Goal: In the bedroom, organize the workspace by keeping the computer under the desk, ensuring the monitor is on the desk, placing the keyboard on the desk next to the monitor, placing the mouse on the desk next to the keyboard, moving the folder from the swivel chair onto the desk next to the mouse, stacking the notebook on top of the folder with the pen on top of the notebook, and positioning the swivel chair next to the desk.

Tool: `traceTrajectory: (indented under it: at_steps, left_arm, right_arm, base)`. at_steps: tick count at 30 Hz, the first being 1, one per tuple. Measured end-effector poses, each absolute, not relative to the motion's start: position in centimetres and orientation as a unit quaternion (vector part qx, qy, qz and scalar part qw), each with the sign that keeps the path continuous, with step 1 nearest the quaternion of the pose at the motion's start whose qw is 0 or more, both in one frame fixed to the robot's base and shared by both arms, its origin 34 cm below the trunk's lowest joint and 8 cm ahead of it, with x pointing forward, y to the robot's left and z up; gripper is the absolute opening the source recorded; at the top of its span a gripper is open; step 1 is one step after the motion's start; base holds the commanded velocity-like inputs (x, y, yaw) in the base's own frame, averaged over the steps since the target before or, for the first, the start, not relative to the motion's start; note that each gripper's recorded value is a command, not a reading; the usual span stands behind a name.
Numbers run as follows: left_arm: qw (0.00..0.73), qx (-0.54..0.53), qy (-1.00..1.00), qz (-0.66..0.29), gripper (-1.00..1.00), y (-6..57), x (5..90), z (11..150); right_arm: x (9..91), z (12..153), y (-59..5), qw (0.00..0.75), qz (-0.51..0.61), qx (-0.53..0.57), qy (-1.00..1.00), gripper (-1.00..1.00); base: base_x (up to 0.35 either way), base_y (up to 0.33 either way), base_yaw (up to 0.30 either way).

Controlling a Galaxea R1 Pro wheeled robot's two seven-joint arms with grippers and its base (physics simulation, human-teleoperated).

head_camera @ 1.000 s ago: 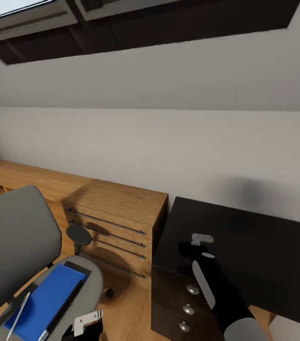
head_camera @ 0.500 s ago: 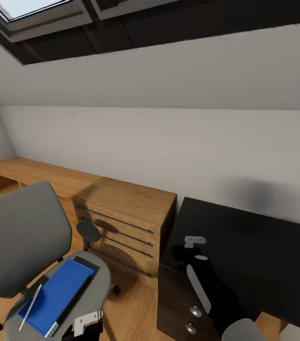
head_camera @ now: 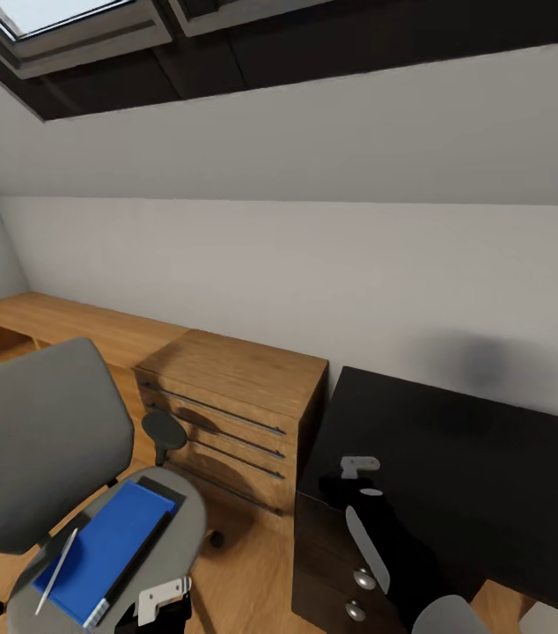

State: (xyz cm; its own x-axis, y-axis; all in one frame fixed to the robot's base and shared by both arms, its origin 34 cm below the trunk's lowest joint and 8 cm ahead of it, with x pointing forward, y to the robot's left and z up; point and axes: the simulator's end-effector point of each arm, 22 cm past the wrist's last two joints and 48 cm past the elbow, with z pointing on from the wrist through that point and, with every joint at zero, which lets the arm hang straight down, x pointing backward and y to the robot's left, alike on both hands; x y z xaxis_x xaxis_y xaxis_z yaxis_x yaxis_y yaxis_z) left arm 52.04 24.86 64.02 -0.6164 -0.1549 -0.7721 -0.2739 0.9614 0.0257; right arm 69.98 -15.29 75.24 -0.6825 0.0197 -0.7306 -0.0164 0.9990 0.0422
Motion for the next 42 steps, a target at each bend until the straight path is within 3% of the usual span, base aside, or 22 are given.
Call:
traceTrajectory:
  at_steps: [26, 27, 42]
  left_arm:
    - [0.422, -0.120, 0.896, 0.070, 1.00, 24.9, 52.1, 64.1]
    - [0.422, -0.120, 0.896, 0.071, 1.00, 24.9, 52.1, 64.1]
    - [0.421, -0.119, 0.896, 0.071, 1.00, 24.9, 52.0, 65.1]
  right_arm:
    - [69.9, 73.6, -16.7, 0.405, 0.009, 0.006, 0.914, -1.00]
    - [69.9, 73.6, -16.7, 0.406, 0.008, 0.006, 0.914, 1.00]
    - [69.0, 73.2, -17.0, 0.389, 0.005, 0.005, 0.921, 1.00]
  base:
    - [0.091, 0.003, 0.000]
    - [0.000, 0.000, 0.000]
    - [0.000, 0.000, 0.000]
